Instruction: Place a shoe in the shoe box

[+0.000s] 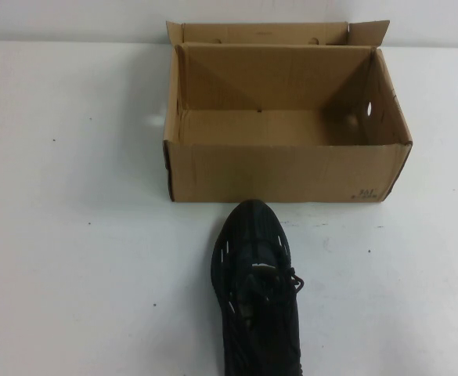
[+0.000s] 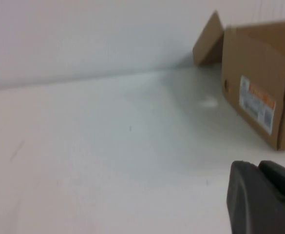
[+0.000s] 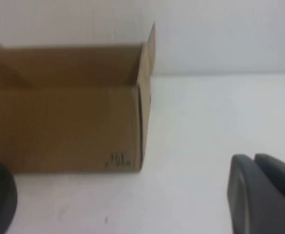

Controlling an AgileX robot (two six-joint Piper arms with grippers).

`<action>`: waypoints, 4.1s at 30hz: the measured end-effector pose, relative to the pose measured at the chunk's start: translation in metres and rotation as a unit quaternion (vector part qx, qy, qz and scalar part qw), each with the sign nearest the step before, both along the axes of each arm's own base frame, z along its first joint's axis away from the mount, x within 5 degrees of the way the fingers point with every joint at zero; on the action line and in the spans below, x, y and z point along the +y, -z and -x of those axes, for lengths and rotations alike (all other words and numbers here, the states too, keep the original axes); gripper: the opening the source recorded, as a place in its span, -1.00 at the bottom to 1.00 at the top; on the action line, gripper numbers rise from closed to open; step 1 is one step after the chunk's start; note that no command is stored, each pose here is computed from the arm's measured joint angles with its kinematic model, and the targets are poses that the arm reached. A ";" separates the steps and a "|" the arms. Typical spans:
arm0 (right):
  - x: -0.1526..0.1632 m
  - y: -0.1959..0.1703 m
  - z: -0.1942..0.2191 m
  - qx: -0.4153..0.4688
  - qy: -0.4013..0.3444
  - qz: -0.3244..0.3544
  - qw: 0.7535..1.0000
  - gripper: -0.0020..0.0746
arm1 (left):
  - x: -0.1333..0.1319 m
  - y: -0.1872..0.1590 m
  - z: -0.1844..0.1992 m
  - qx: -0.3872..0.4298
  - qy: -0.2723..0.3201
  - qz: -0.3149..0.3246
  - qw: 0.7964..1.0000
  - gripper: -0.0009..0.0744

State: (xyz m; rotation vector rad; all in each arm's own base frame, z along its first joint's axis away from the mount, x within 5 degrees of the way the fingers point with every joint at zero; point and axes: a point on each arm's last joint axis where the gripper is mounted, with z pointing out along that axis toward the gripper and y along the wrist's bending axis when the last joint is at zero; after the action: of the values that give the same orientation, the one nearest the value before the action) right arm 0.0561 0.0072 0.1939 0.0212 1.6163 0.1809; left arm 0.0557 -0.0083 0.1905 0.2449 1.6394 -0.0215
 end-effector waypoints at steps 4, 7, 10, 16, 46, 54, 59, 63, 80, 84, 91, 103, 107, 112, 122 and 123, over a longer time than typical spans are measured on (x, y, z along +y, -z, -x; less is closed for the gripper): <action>-0.005 -0.015 0.000 -0.082 0.028 -0.033 0.996 -0.99 | -0.002 -0.018 0.001 -0.095 0.014 0.017 0.995 -0.98; -0.009 -0.024 0.002 -0.130 0.046 -0.044 0.989 -0.99 | -0.004 -0.029 0.003 -0.157 0.023 0.027 0.987 -0.98; -0.013 -0.034 0.005 -0.187 0.067 -0.052 0.979 -0.99 | -0.004 -0.034 0.004 -0.185 0.027 0.031 0.982 -0.98; -0.023 -0.054 0.015 -0.308 0.098 -0.114 0.939 -0.99 | -0.005 -0.041 0.007 -0.221 0.035 0.050 0.973 -0.98; 0.006 -0.230 -0.042 -0.007 -0.016 -0.049 0.999 -0.99 | 0.001 -0.198 0.002 -0.133 0.003 0.120 0.984 -0.98; 0.024 -0.176 -0.102 0.241 -0.082 -0.055 0.966 -0.99 | 0.000 -0.162 -0.027 0.071 -0.040 0.085 0.993 -0.98; 0.059 -0.165 -0.122 0.270 -0.252 0.020 0.929 -0.99 | -0.002 -0.142 -0.036 0.187 -0.056 0.079 0.978 -0.98; 0.097 -0.159 -0.134 0.280 -0.368 0.091 0.882 -0.93 | -0.005 -0.129 -0.037 0.265 -0.060 0.085 0.959 -0.98; 0.225 -0.090 -0.173 0.325 -0.462 0.414 0.714 0.09 | -0.004 -0.113 -0.027 0.369 -0.073 0.072 0.924 -0.98; 0.234 -0.075 -0.184 0.323 -0.458 0.415 0.717 0.10 | -0.004 -0.113 -0.026 0.374 -0.074 0.071 0.922 -0.98; 0.247 -0.039 -0.202 0.328 -0.451 0.431 0.709 -0.15 | -0.004 -0.113 -0.026 0.374 -0.074 0.071 0.922 -0.98; 0.252 -0.070 -0.199 0.343 -0.441 0.377 0.739 -0.93 | -0.015 -0.116 -0.027 0.346 0.031 0.000 0.938 -0.98; 0.256 -0.108 -0.194 0.352 -0.443 0.309 0.764 -0.94 | -0.033 -0.125 -0.028 0.283 0.148 -0.019 0.948 -0.98; 0.262 -0.143 -0.194 0.342 -0.443 0.261 0.787 -0.94 | -0.053 -0.142 -0.025 0.193 0.265 0.008 0.945 -0.67; 0.274 -0.171 -0.212 0.309 -0.423 0.248 0.815 -0.94 | -0.065 -0.153 -0.039 0.144 0.330 0.002 0.933 0.68; 0.275 -0.174 -0.215 0.310 -0.414 0.248 0.819 -0.94 | -0.066 -0.154 -0.042 0.142 0.336 -0.011 0.931 0.71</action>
State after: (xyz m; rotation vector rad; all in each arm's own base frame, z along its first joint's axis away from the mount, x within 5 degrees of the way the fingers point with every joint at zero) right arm 0.2712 0.2822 0.3682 -1.1550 2.1907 0.4465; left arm 0.0981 -0.0744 0.3445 0.8444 1.7696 -0.5830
